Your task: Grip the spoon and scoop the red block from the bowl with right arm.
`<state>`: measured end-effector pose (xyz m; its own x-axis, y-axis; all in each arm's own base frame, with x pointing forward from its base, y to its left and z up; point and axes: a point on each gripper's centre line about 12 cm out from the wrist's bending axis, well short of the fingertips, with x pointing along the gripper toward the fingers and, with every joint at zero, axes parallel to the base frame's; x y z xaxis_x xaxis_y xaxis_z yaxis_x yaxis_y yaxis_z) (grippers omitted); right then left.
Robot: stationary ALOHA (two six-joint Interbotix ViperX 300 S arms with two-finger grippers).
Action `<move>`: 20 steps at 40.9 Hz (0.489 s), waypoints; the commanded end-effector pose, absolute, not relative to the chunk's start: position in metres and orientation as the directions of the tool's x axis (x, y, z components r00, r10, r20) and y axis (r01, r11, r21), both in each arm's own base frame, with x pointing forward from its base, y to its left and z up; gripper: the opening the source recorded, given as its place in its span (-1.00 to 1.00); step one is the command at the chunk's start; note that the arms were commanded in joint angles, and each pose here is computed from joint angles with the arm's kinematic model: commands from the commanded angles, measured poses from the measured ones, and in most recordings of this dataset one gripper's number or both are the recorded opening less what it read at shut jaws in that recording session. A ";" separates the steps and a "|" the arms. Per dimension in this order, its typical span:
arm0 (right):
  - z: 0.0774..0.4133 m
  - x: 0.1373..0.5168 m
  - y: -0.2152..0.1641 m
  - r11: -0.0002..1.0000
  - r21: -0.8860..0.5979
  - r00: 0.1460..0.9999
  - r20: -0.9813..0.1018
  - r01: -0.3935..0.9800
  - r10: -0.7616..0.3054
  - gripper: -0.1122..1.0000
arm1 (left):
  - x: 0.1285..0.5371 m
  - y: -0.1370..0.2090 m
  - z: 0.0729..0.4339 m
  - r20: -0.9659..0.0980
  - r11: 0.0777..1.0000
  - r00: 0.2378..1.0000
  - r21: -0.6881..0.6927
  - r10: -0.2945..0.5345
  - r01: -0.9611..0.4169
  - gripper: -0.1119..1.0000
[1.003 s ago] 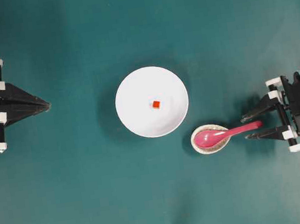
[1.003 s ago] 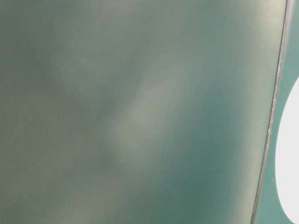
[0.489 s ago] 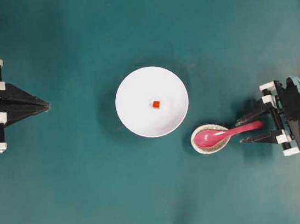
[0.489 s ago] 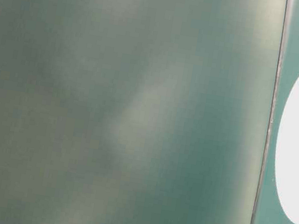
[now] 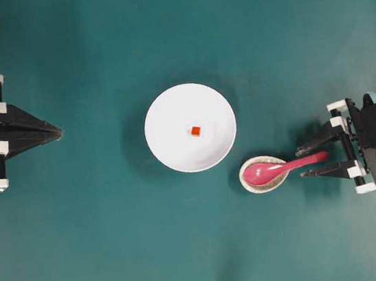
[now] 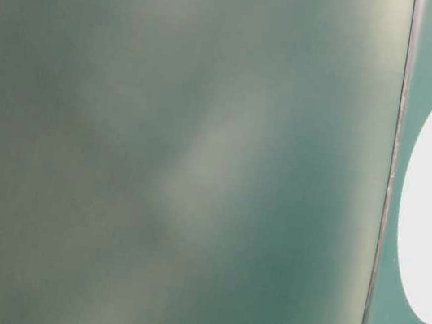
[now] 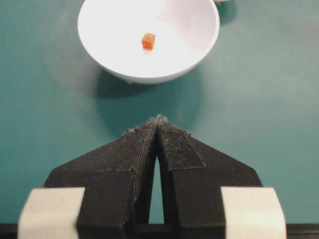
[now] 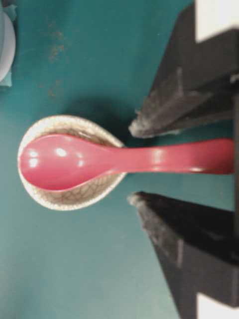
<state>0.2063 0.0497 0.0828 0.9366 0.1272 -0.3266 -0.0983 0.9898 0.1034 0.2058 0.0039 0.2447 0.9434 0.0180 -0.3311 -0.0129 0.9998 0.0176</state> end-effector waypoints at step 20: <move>0.084 0.206 0.050 0.990 0.101 0.939 -0.319 -0.102 0.129 0.18 | 0.209 0.004 0.253 -0.311 1.000 0.950 0.019 0.020 -0.014 -0.80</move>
